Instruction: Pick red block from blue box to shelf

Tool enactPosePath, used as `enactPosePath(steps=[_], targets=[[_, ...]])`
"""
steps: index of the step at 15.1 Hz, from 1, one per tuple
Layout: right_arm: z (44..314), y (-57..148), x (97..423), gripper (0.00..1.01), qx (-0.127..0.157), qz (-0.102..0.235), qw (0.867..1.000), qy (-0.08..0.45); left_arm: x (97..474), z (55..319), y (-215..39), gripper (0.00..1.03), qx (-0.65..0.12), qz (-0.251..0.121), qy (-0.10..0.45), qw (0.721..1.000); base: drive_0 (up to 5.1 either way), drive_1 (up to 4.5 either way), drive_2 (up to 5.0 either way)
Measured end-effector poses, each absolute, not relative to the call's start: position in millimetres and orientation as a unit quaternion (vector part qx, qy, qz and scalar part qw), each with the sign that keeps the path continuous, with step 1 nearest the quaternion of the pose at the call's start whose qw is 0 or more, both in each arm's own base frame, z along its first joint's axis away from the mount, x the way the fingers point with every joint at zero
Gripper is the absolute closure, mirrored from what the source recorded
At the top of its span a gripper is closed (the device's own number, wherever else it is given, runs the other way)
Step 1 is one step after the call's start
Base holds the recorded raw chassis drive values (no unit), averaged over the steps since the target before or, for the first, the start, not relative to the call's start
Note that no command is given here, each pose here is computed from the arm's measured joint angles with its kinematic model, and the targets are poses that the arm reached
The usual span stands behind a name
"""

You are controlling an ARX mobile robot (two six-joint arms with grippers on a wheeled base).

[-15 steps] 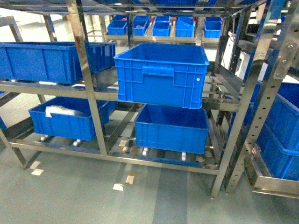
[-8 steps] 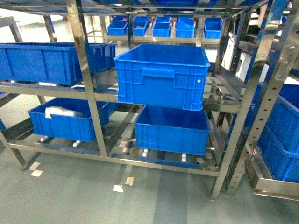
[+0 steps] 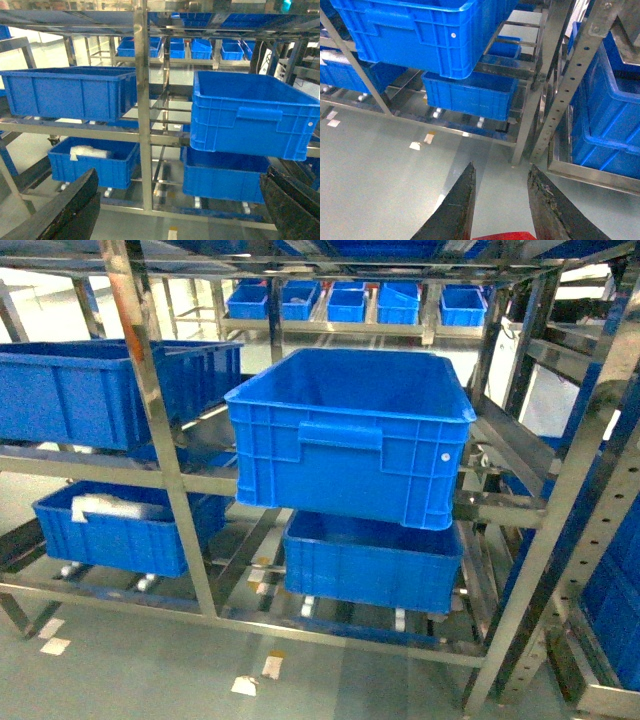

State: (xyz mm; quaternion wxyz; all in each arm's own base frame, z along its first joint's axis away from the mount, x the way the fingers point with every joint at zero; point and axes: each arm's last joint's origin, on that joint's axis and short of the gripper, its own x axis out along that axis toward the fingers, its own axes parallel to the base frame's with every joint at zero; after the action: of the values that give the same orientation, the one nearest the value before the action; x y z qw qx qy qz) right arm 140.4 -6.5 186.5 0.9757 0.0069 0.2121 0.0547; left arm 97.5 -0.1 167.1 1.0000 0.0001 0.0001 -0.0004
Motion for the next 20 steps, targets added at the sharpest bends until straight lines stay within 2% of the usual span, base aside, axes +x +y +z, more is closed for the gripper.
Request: enactPosePath(steps=[3, 20], targets=[[186.4, -6.5, 140.2, 0.75, 0.007, 0.055, 0.976, 0.213, 97.5, 167.6, -0.1, 0.05, 0.000, -0.001, -0.002, 1.000, 0.0, 4.24, -4.2], [186.6, -6.5, 140.3, 0.75, 0.007, 0.055, 0.976, 0.212, 97.5, 167.1, -0.1, 0.05, 0.000, 0.000, 0.000, 1.000, 0.0, 0.00, 0.0]])
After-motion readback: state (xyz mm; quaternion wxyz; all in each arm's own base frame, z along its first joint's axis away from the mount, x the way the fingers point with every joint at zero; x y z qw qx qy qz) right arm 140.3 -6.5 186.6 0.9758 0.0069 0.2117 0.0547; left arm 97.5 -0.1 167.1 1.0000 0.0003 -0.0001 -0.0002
